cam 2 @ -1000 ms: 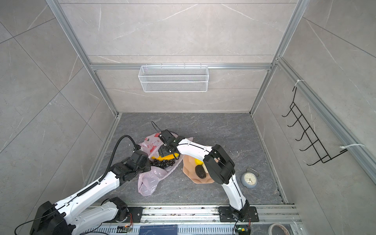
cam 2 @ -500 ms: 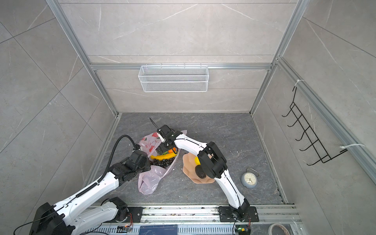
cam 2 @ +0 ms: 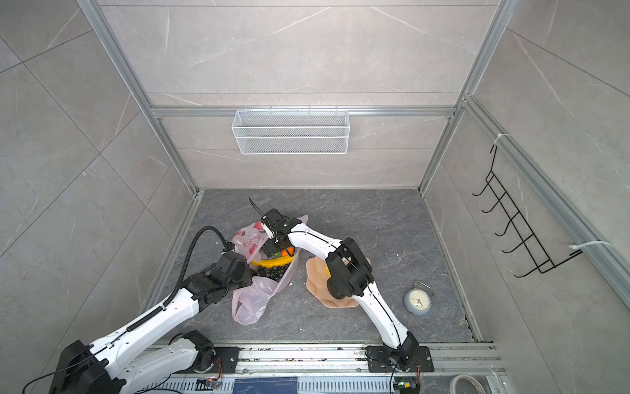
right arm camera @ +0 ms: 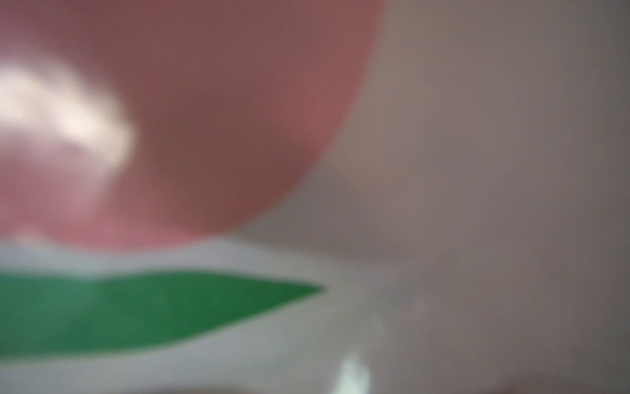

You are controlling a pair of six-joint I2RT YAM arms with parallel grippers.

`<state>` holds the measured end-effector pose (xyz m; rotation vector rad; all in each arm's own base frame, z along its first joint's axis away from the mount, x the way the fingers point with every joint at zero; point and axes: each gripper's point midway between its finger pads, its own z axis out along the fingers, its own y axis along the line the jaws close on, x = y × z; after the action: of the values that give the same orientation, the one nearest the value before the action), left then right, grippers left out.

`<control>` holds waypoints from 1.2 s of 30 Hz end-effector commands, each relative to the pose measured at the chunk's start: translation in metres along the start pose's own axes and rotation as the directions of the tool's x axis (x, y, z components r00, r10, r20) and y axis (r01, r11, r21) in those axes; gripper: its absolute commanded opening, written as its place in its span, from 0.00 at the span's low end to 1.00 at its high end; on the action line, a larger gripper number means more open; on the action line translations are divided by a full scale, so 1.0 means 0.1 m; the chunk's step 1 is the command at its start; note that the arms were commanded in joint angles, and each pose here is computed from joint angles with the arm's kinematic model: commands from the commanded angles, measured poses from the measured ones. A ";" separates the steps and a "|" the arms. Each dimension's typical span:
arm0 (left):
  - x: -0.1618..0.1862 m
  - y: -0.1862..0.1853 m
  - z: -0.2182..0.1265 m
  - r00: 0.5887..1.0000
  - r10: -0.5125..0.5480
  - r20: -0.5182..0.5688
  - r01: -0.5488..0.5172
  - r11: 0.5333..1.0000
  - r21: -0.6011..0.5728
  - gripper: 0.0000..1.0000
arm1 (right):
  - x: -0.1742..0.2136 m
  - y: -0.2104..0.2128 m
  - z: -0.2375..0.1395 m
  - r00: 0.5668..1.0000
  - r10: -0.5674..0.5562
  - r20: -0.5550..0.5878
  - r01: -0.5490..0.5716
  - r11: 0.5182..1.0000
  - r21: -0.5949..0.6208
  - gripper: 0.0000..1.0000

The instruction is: Take the fake fruits out of the plastic bag

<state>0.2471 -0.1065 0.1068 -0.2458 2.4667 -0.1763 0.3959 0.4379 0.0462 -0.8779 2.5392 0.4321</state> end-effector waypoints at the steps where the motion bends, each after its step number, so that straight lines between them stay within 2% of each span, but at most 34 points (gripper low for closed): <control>1: -0.05 -0.03 -0.03 1.000 -0.013 0.021 0.012 1.000 0.022 0.08 | -0.11 0.08 -0.26 0.999 0.009 0.050 -0.008 1.000 -0.012 0.74; 7: -0.06 -0.04 -0.02 1.000 -0.013 0.016 0.013 1.000 0.024 0.08 | -0.14 0.11 -0.39 0.998 0.018 0.065 -0.017 1.000 -0.011 0.71; 15: -0.11 0.04 -0.08 0.999 -0.011 0.035 0.012 1.000 -0.020 0.08 | -0.11 0.31 -0.78 0.993 0.088 0.079 -0.080 0.991 -0.104 0.70; 36: -0.24 -0.10 -0.04 0.999 -0.023 0.033 0.023 1.000 -0.013 0.08 | 0.59 0.53 -1.48 0.989 0.091 0.117 -0.085 0.995 -0.050 0.70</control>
<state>0.2564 -0.1102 0.1129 -0.2510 2.4682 -0.1568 0.2845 0.3896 0.1275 -0.7723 2.5343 0.5379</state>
